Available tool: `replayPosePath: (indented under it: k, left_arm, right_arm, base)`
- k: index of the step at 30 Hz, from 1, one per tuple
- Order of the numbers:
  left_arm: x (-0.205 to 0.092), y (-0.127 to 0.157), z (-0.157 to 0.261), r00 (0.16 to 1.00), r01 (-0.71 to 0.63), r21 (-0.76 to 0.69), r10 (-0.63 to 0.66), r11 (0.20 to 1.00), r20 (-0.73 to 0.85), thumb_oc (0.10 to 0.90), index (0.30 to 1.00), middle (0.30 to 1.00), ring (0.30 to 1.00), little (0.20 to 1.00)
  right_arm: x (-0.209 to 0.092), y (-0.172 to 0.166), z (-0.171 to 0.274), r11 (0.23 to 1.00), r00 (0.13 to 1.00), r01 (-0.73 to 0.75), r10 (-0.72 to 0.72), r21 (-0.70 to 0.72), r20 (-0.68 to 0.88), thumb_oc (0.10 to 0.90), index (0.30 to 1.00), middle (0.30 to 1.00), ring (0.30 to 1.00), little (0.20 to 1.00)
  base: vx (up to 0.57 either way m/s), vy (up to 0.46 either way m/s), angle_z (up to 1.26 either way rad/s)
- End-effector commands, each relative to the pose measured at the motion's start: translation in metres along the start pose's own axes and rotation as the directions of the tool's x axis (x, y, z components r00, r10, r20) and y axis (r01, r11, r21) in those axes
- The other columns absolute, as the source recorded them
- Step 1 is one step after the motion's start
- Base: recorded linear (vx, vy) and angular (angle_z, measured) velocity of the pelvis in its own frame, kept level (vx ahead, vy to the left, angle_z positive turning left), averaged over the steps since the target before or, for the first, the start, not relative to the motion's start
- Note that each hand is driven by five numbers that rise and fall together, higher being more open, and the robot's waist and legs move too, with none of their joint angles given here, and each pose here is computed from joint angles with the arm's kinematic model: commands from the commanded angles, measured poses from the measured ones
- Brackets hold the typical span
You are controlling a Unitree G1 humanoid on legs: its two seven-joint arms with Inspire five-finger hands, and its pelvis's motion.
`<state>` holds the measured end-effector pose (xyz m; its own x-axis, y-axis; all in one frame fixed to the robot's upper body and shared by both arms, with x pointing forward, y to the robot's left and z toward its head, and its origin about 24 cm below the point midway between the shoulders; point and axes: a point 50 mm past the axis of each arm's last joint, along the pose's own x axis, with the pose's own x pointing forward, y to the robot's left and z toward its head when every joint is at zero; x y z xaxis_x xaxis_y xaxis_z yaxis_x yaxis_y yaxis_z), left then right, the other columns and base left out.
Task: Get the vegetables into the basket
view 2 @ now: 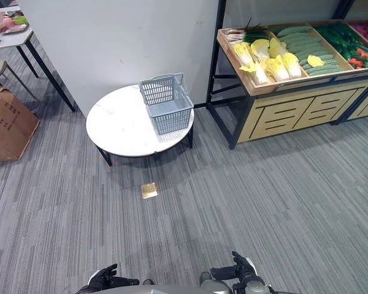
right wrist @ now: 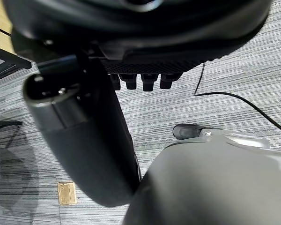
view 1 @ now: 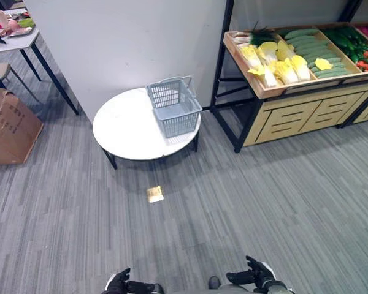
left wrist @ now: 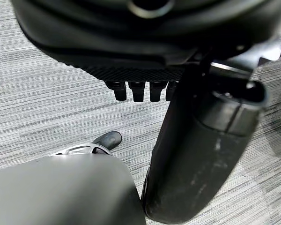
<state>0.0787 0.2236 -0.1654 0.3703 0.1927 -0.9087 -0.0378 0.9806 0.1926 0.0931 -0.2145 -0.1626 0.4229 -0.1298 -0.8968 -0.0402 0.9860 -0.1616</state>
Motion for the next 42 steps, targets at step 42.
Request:
replayPosePath:
  k: [42]
  left_arm:
    - [0.004, -0.023, 0.049, 0.985, 0.042, -0.025, -0.037, 0.999, 0.166, 0.900, 1.000, 1.000, 1.000, 1.000]
  right_arm:
    - [0.000, -0.029, 0.004, 0.997, 0.997, 0.074, -0.074, -0.025, -0.007, 0.900, 1.000, 1.000, 1.000, 1.000]
  base:
    - [-0.01, -0.018, 0.00]
